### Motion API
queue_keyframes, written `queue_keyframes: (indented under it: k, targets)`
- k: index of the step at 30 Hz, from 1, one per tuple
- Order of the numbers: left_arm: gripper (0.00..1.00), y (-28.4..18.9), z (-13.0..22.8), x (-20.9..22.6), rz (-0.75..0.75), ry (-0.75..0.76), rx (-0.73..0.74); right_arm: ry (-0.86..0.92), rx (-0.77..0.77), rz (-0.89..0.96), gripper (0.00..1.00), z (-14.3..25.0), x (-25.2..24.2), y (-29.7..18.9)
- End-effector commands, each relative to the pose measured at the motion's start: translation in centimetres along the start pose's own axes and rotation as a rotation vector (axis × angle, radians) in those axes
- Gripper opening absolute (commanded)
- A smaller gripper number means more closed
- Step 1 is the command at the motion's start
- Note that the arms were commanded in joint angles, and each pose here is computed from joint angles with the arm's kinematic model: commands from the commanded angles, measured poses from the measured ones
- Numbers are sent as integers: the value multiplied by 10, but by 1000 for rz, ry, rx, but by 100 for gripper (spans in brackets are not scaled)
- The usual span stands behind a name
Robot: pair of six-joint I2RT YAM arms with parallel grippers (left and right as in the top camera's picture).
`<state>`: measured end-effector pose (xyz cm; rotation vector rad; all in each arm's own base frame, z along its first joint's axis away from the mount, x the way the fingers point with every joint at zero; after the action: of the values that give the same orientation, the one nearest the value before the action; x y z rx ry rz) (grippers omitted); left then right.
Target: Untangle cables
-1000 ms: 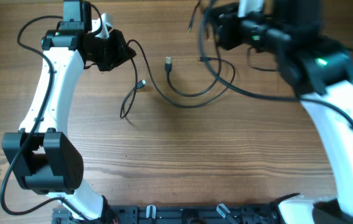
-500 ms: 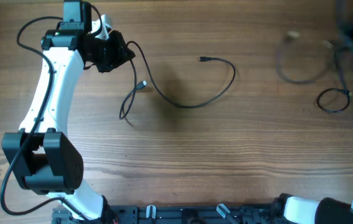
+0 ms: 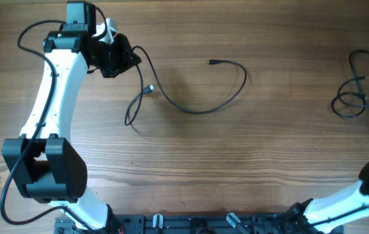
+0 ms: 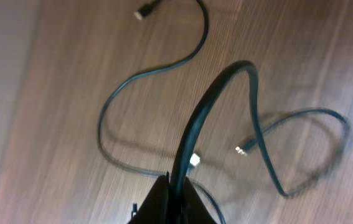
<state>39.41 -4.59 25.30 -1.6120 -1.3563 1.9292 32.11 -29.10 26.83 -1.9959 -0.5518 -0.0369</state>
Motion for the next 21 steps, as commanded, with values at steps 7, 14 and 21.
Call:
queue_keyframes:
  k: [7,14,21]
  targets:
    - [4,-1,4,-6,-7,6,6,-84,157,-251,100,13,18,20]
    - [7,22,35,-36,-1,102,83,-325,203,-628,100,36,67,-42]
    - [7,44,66,-61,-80,138,79,-500,289,-711,100,93,118,-76]
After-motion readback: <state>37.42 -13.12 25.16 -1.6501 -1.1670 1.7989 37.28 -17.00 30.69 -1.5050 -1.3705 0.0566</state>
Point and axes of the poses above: each gripper's point midway between its finger pads, its own y axis out along the fingers, its own x axis along the line the jaws close on, z = x × y, the point moved 10 cm from there along -y, back along the fingers, and after that the axes turned 5 degrees about -y, right-handed, at the moved point
